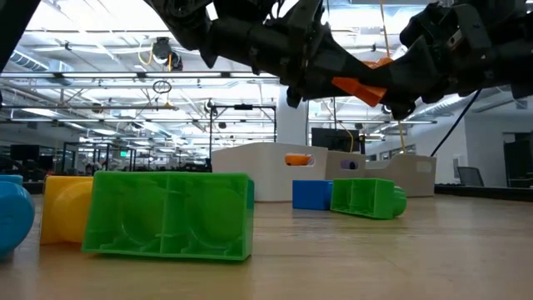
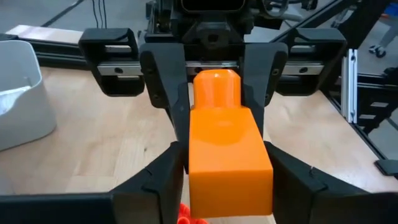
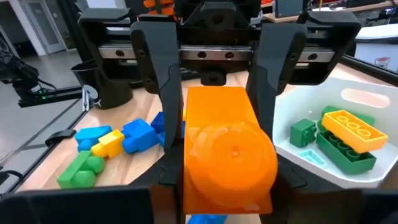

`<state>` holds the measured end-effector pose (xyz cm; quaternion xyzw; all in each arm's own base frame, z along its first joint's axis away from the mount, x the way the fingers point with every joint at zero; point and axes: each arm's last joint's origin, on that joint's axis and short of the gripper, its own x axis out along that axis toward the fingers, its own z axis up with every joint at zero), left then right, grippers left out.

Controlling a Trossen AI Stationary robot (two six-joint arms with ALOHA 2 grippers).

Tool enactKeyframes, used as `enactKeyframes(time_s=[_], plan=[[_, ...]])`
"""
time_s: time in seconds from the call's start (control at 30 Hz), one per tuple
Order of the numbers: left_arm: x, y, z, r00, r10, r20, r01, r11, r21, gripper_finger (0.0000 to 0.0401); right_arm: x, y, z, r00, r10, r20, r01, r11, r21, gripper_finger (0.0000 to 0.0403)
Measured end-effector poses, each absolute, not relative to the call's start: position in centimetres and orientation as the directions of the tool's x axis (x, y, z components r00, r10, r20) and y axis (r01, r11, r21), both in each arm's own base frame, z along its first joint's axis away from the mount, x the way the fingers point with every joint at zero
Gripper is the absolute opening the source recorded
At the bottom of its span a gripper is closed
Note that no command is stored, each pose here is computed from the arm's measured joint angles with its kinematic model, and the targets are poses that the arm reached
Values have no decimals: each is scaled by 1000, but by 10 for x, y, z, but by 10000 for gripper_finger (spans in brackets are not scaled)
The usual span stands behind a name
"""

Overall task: Pick & Place Toys
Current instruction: Put the orange game piece into the white bin

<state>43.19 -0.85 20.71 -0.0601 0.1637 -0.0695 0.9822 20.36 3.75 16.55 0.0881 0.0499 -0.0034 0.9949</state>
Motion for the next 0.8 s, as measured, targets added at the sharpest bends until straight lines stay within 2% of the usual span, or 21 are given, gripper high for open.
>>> enactKeyframes(time_s=[0.2, 0.37, 0.5, 0.6, 0.8], plan=[[432, -9, 209, 937, -161, -309, 121, 982, -145, 182, 203, 39, 165, 995, 5, -102, 13, 984, 176, 101], [432, -9, 210, 942, -150, -302, 109, 983, -149, 205, 203, 41, 166, 995, 18, -100, 0, 984, 176, 110], [432, -9, 210, 942, -151, -299, 103, 980, -170, 195, 202, 44, 166, 995, 29, -101, -11, 984, 177, 120], [432, -9, 210, 942, -151, -299, 103, 980, -170, 192, 202, 44, 165, 994, 29, -103, -11, 984, 177, 113], [432, -11, 210, 943, -153, -295, 106, 979, -172, 236, 202, 44, 165, 993, 43, -112, -23, 985, 170, 100]])
